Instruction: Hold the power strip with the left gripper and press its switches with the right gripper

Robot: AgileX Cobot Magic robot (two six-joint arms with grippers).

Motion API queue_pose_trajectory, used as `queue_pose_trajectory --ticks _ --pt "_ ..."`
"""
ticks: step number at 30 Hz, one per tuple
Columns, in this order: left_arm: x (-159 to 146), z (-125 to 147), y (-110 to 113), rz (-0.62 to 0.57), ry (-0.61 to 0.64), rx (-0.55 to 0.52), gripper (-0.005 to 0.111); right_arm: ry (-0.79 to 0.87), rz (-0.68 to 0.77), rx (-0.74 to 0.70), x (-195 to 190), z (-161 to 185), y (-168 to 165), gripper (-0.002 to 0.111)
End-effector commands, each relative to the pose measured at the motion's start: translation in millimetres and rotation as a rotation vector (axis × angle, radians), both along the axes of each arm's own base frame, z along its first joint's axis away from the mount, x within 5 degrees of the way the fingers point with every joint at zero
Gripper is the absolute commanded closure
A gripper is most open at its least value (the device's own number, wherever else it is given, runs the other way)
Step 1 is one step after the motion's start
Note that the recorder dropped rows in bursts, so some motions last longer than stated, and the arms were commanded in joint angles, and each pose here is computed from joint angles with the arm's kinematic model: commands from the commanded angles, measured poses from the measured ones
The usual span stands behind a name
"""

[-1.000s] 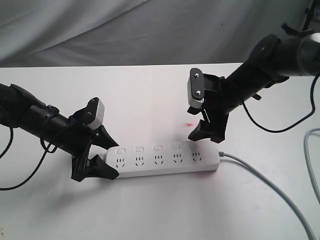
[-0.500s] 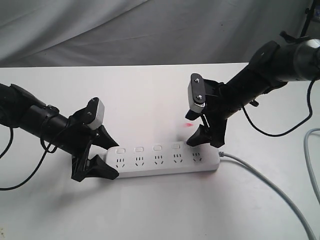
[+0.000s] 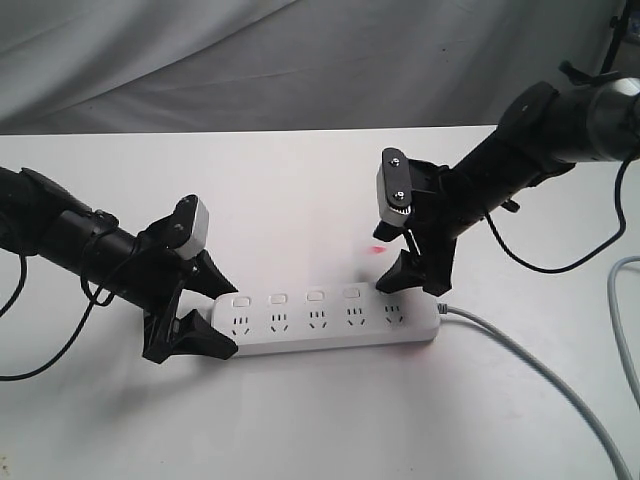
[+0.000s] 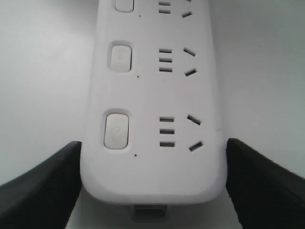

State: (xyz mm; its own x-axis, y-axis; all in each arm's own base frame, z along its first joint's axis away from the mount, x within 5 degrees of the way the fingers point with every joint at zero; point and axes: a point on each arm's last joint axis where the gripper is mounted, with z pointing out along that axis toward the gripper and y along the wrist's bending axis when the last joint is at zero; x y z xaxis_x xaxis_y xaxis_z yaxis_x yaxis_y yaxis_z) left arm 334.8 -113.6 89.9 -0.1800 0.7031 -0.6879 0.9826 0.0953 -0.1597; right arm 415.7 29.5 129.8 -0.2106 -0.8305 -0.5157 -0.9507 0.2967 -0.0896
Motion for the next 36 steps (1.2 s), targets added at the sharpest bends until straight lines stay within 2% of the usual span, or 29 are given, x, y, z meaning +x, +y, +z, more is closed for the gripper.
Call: queue_pose_trajectory --ticks 1,21,25,36 --pt "-0.9 0.1 -1.8 -0.003 -0.004 0.003 0.107 -0.050 -0.002 -0.100 -2.7 -16.1 -2.4 0.038" --pt "-0.9 0.1 -1.8 -0.003 -0.004 0.003 0.107 -0.007 0.059 -0.130 -10.9 -21.6 -3.6 0.038" --pt "-0.9 0.1 -1.8 -0.003 -0.004 0.003 0.107 -0.004 0.027 -0.101 -10.0 -20.7 -1.9 0.038" --pt "-0.9 0.1 -1.8 -0.003 -0.004 0.003 0.107 -0.067 0.010 -0.027 -11.2 16.1 4.7 0.038"
